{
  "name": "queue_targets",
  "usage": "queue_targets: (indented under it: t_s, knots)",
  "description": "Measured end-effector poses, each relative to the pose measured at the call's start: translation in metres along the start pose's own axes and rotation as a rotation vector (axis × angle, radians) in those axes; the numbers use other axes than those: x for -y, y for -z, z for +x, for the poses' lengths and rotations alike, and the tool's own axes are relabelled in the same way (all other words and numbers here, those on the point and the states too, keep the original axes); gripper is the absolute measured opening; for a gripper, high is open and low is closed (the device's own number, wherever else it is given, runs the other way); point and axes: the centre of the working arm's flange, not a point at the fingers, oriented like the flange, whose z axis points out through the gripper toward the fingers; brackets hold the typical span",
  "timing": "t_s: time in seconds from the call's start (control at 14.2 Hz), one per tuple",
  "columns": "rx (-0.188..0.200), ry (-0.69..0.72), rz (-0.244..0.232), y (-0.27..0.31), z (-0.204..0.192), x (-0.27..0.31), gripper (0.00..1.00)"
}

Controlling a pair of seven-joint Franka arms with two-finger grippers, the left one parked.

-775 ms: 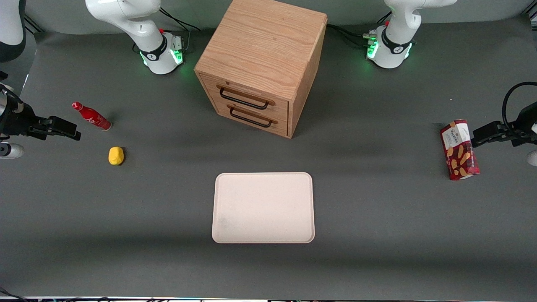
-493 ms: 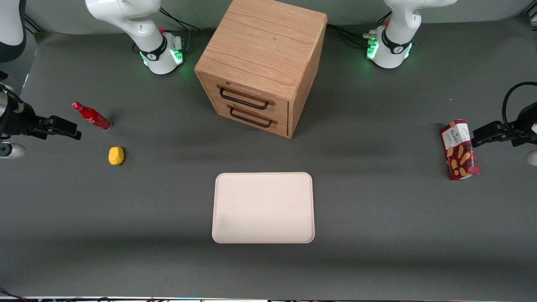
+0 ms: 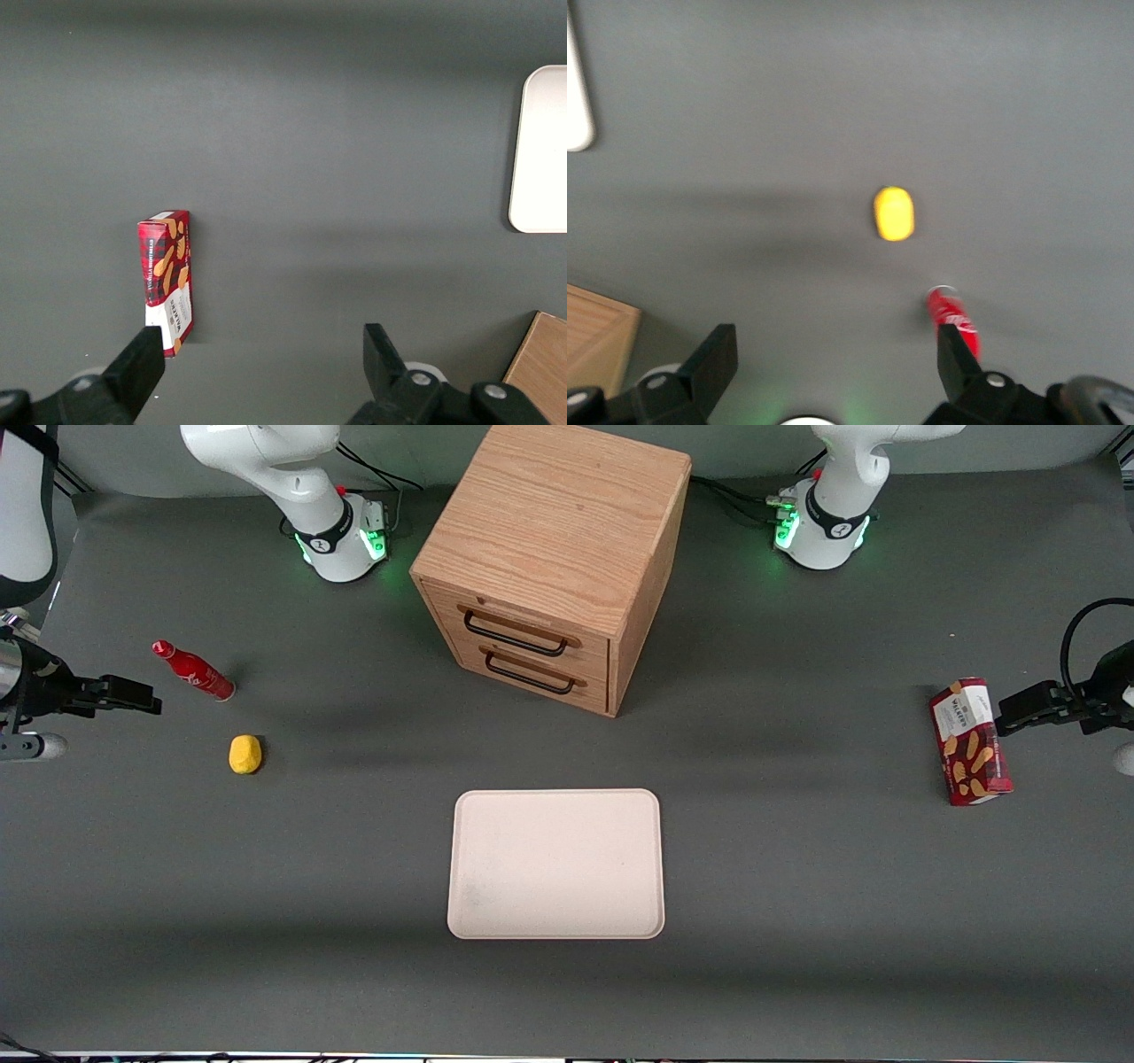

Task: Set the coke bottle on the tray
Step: 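Move the right gripper down over the red Coca-Cola bottle, then close the right gripper around the bottle's body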

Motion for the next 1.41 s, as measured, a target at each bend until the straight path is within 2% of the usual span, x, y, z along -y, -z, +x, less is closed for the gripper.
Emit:
queue_targets:
  t_s: [0.21,0.56,0.85,1.06,1.41]
  knots:
    - [-0.032,0.075,-0.032,-0.04,-0.048,-0.039,1.0]
    - [-0.085,0.182,0.037,-0.138,-0.116,-0.087,1.0]
    - [-0.068,0.225,0.017,-0.197,-0.136,-0.085,1.0]
    - [-0.048,0.231,-0.022,-0.204,-0.148,-0.102,1.0]
    - [-0.06,0.194,-0.009,-0.209,-0.163,-0.12,1.0]
